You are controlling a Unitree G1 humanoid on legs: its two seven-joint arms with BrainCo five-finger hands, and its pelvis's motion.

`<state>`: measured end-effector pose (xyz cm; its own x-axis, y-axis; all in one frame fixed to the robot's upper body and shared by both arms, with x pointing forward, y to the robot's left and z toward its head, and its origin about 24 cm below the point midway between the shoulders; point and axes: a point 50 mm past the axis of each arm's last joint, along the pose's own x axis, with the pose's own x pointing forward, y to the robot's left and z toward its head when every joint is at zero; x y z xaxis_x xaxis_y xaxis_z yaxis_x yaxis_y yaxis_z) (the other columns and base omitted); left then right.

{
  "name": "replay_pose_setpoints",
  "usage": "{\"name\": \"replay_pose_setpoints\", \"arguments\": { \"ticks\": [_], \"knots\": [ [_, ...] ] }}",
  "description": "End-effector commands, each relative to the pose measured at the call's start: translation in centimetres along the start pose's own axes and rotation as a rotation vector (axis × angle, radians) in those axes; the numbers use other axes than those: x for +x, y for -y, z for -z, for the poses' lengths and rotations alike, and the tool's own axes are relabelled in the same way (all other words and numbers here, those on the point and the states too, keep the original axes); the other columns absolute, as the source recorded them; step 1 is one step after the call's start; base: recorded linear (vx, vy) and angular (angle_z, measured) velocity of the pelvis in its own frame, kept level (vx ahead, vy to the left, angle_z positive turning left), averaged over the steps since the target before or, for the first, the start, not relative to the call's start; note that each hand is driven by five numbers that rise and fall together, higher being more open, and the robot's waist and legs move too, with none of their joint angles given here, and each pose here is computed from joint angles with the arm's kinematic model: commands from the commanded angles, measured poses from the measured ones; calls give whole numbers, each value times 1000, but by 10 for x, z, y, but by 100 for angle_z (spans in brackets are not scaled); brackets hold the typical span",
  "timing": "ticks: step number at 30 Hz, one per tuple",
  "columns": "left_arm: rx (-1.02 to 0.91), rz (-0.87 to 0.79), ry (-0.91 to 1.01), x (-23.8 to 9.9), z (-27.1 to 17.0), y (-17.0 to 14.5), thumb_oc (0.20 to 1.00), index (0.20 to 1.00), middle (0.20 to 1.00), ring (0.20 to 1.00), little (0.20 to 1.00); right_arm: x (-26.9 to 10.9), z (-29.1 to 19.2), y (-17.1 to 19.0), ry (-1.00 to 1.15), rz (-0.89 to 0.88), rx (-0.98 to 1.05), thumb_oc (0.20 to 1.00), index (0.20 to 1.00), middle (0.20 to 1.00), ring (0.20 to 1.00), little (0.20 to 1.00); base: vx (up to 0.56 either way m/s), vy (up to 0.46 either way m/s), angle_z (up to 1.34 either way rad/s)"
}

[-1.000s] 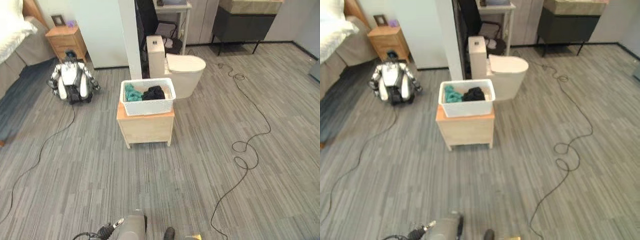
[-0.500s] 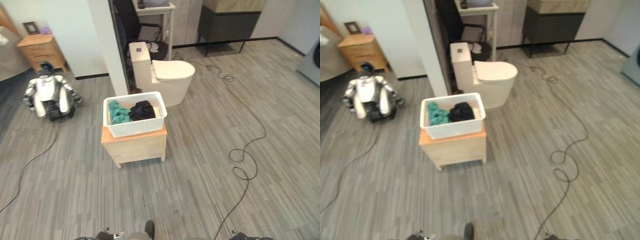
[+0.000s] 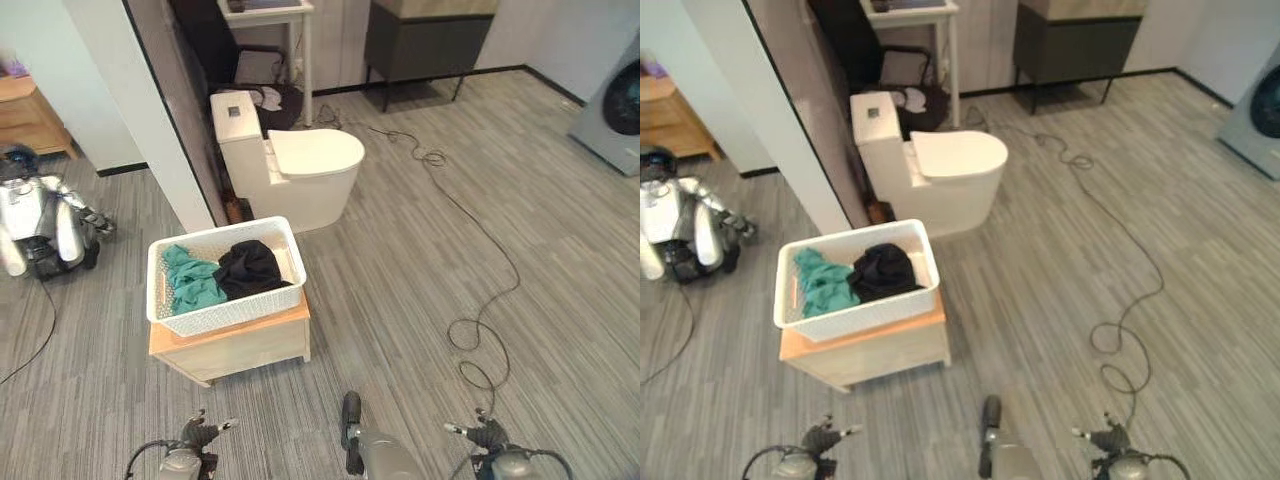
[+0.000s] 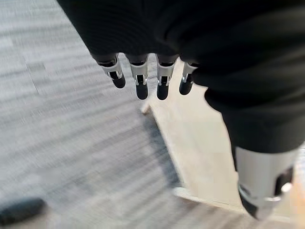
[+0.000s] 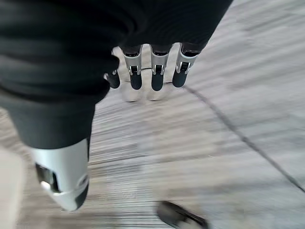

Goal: Grab the laundry basket,head to the washer,open it,put in the laundry and shut it.

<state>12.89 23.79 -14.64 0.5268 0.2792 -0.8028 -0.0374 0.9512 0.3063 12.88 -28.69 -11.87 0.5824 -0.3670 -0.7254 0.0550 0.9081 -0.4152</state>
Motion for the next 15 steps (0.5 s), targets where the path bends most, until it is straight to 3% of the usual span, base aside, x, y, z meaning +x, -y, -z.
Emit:
{"name": "replay_pose_setpoints", "arguments": {
  "ticks": [1,7,10,15],
  "knots": [
    [-39,-123,22,-1,2,-31,1000,1000,1000,1000,1000,-1,-24,14,141,50,51,1000,1000,1000,1000,1000,124,-244,13],
    [-110,-183,219,-1,-41,-27,1000,1000,1000,1000,1000,-3,-64,25,312,122,118,1000,1000,1000,1000,1000,52,-136,14],
    [-156,-238,360,-10,-65,-38,1000,1000,1000,1000,1000,-4,-82,33,374,145,131,1000,1000,1000,1000,1000,109,72,21],
    [-247,-325,437,-28,-61,-60,1000,1000,1000,1000,1000,-3,-90,34,395,144,137,1000,1000,1000,1000,1000,144,128,-10]
  ]
}}
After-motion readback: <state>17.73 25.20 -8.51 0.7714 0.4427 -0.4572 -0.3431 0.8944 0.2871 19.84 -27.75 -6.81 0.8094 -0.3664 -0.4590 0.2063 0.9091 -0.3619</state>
